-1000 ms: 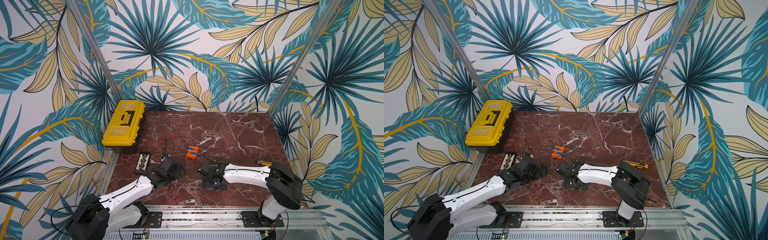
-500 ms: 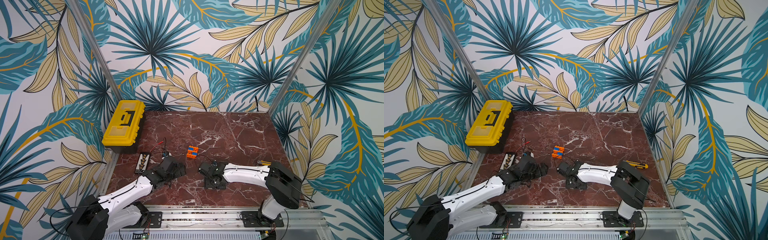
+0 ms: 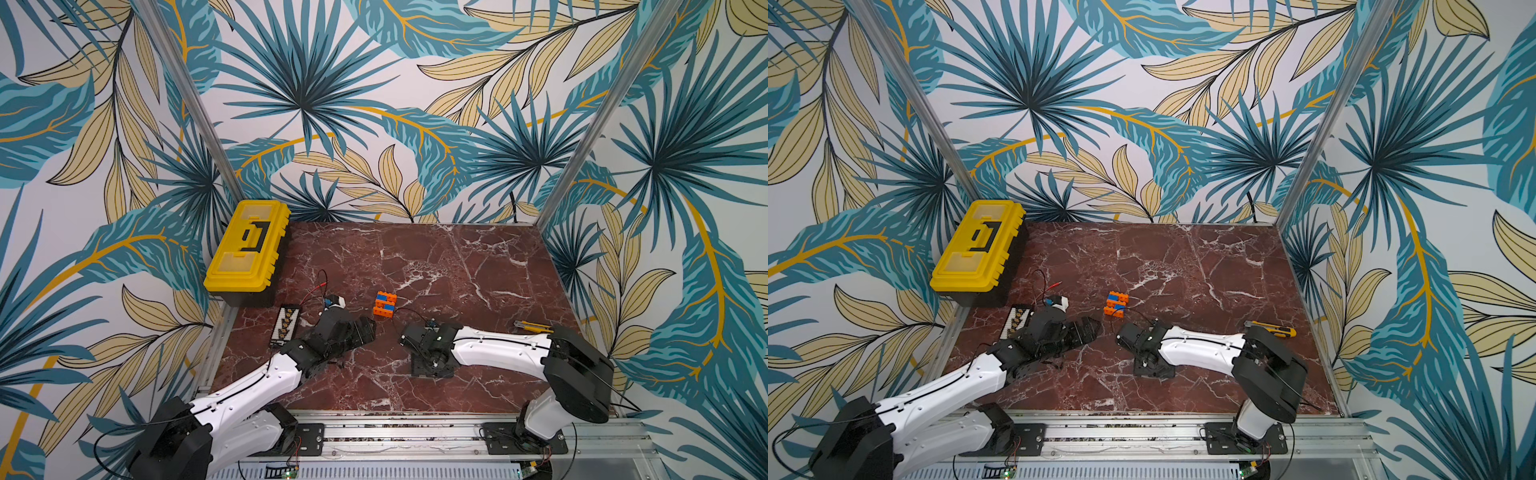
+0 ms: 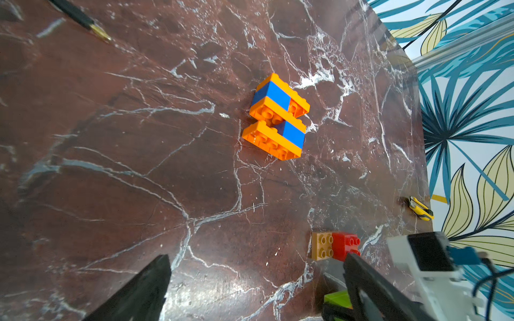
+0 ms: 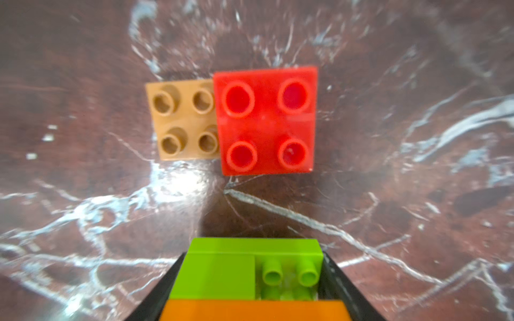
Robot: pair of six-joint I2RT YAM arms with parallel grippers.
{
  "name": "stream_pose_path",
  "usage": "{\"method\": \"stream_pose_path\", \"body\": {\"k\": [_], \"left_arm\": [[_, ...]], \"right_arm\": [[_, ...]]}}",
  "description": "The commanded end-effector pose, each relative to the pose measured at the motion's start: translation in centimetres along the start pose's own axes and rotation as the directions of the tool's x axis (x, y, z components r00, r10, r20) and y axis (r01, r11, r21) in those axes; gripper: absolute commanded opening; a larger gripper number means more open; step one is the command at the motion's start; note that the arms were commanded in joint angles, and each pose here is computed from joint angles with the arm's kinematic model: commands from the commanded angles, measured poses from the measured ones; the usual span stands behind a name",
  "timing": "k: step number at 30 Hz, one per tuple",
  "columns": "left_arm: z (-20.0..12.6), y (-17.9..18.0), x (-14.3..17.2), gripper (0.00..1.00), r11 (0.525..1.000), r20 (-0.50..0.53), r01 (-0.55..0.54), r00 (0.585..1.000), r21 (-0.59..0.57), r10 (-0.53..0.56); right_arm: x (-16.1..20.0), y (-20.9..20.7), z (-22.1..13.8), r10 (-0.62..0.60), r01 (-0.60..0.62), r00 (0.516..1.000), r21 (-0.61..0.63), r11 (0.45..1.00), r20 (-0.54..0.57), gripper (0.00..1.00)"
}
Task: Assemble the number 5 with lego
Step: Pick up the lego brick from the center of the board, then place the lego brick at the center of the board.
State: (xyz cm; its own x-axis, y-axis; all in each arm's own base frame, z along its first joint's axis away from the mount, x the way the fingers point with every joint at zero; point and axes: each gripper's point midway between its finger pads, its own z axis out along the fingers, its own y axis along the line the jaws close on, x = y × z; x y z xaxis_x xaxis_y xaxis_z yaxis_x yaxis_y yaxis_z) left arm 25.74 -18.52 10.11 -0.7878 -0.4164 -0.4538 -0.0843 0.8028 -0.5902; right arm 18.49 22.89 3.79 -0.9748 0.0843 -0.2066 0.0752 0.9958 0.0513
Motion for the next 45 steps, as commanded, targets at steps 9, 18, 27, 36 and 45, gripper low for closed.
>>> {"method": "stream_pose_path", "body": {"k": [9, 18, 27, 36, 45], "left_arm": [[1.1, -3.5, 0.7, 1.00, 0.991, -0.105, -0.040, 0.993, 0.127, 0.054], [2.5, -5.5, 1.6, 1.00, 0.976, -0.172, -0.015, 0.984, 0.218, 0.053], [3.3, -6.2, 2.1, 1.00, 0.975, -0.203, -0.019, 0.977, 0.222, 0.065], [3.7, -6.8, 2.7, 1.00, 0.975, -0.219, -0.046, 0.971, 0.216, 0.094], [4.1, -7.5, 3.2, 1.00, 0.976, -0.236, -0.065, 0.965, 0.210, 0.115]], "right_arm": [[-3.4, -2.7, -4.5, 0.038, -0.036, 0.992, -0.016, 0.999, 0.117, 0.61], [-4.4, -3.0, -4.7, 0.058, -0.053, 0.992, -0.041, 0.998, 0.115, 0.61], [-4.6, -3.7, -4.5, 0.078, -0.073, 0.991, -0.048, 0.996, 0.111, 0.61], [-4.4, -5.2, -3.6, 0.103, -0.101, 0.992, -0.039, 0.994, 0.073, 0.61], [-4.0, -7.1, -2.3, 0.117, -0.117, 0.993, 0.000, 0.993, 0.027, 0.61]]}}
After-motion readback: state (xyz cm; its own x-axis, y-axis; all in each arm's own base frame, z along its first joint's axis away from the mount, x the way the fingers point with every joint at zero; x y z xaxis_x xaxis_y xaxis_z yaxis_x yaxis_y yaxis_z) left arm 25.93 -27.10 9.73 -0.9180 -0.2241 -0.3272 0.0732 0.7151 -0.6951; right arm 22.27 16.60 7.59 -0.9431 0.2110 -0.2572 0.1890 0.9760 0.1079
